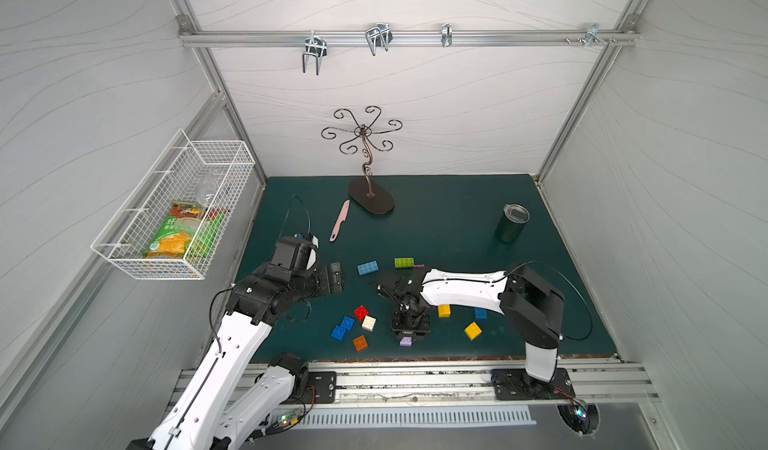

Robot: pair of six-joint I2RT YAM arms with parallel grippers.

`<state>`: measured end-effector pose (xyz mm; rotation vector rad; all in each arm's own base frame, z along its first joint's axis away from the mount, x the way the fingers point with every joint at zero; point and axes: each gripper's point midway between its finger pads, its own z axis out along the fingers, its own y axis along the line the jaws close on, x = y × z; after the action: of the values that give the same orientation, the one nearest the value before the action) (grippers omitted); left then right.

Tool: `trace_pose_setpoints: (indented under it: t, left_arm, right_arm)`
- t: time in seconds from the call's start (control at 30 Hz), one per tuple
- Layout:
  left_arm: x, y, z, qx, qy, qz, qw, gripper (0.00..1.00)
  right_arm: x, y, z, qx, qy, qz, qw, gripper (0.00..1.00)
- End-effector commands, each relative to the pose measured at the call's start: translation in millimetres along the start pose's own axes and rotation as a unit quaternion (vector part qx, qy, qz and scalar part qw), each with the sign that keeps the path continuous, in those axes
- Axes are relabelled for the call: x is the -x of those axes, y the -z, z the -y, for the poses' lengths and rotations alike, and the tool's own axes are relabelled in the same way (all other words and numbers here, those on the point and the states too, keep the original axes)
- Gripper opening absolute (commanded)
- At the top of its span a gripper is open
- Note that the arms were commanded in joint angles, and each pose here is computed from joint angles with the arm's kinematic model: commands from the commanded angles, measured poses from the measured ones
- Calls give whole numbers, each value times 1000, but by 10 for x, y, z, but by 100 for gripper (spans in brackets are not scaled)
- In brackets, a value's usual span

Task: Assemble the number 1 with lego
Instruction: Move the lego brick at the center of the board.

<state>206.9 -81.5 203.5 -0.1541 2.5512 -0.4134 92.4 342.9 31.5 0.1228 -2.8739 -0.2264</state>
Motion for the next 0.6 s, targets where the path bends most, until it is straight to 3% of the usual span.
trace_pose_setpoints:
  t: [0.0, 0.27, 0.4, 0.57]
  left_arm:
    - [73, 21, 45, -9, -3, 18, 1000, 98]
    - [12, -5, 177, -28, 3, -21, 999, 98]
    - [-234, -143, 262, -55, 59, -82, 993, 91]
    - [-584, -278, 275, -30, 58, -101, 993, 89]
  right_arm:
    - [170, 61, 44, -29, 15, 17, 999, 18]
    - [656, 133, -19, -26, 32, 41, 998, 19]
    - [768, 102, -58, -27, 39, 42, 998, 24]
    - [780, 196, -118, -16, 47, 51, 997, 45]
